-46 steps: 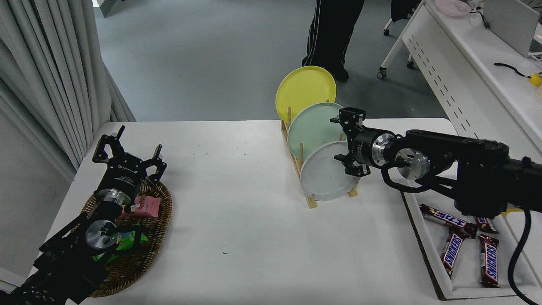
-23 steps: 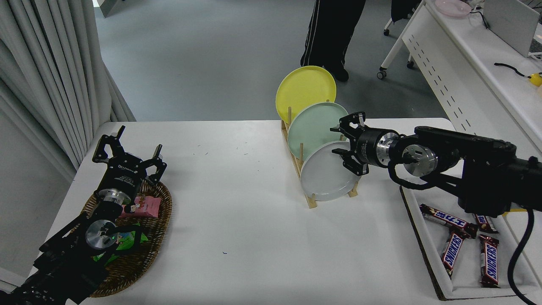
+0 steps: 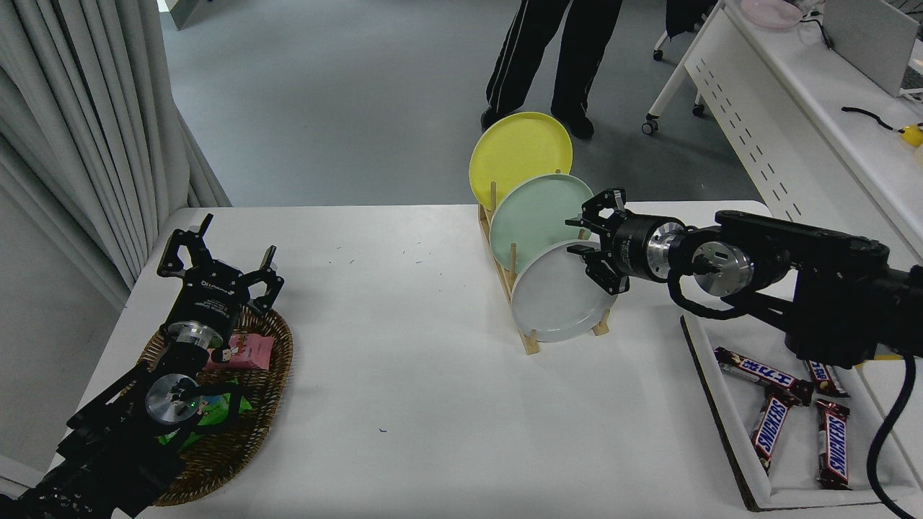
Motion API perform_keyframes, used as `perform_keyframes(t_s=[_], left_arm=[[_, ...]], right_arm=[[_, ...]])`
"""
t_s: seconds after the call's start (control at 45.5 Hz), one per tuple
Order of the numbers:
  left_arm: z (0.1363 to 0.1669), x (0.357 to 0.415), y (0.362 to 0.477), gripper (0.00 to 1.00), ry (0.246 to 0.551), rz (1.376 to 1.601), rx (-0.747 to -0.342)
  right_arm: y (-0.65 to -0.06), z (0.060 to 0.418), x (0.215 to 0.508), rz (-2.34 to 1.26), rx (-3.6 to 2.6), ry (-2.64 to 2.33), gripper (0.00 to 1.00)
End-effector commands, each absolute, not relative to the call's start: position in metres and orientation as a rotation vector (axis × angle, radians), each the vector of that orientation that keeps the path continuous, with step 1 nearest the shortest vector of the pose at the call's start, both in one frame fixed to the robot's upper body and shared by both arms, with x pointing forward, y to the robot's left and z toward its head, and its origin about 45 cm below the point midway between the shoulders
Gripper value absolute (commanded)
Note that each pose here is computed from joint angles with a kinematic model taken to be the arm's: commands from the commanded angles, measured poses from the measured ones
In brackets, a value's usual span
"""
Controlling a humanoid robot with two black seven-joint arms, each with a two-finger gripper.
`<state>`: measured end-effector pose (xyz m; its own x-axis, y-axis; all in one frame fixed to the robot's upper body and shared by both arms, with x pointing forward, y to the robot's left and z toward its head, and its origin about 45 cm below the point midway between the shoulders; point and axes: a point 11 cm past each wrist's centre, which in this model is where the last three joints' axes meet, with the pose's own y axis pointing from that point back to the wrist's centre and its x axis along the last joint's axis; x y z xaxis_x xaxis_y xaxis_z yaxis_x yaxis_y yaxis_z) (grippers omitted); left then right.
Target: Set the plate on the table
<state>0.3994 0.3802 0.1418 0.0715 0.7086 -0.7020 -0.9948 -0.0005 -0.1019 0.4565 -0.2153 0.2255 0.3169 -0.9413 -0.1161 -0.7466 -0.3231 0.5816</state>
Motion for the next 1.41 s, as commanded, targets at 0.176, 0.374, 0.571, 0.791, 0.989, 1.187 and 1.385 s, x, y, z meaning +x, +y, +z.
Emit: perform_keyframes(t_s=[0.176, 0.374, 0.571, 0.791, 0.989, 1.187, 1.385], left_arm=[[0.1418, 0.3994, 0.3803, 1.00, 0.533, 1.443, -0.684], [0.1418, 0.3994, 0.3803, 1.00, 0.533, 1.443, -0.684], [0.1418, 0.3994, 0.3803, 1.00, 0.533, 1.443, -0.684], [0.1418, 0.3994, 0.3803, 1.00, 0.533, 1.443, -0.684], [0.1418, 0.3994, 0.3803, 1.00, 0.533, 1.443, -0.684], [0.1418, 0.3994, 0.3803, 1.00, 0.533, 1.443, -0.684], [0.1418, 0.3994, 0.3803, 1.00, 0.533, 1.443, -0.684]], right_arm=[[-0.2190, 0.2223, 0.4553, -0.629, 2.153, -1.502, 0.27], [-0.2223, 0.2218, 0.4570, -0.623, 2.140, -1.520, 0.26], [-0.2233, 0.2222, 0.4586, -0.621, 2.137, -1.528, 0.23], [-0.2225, 0.2228, 0.4586, -0.620, 2.141, -1.525, 0.19], [-0.2225, 0.2228, 0.4586, -0.620, 2.141, -1.525, 0.17], [-0.2227, 0.2229, 0.4587, -0.620, 2.142, -1.523, 0.14], [-0.2225, 0.2229, 0.4587, -0.622, 2.144, -1.522, 0.09]])
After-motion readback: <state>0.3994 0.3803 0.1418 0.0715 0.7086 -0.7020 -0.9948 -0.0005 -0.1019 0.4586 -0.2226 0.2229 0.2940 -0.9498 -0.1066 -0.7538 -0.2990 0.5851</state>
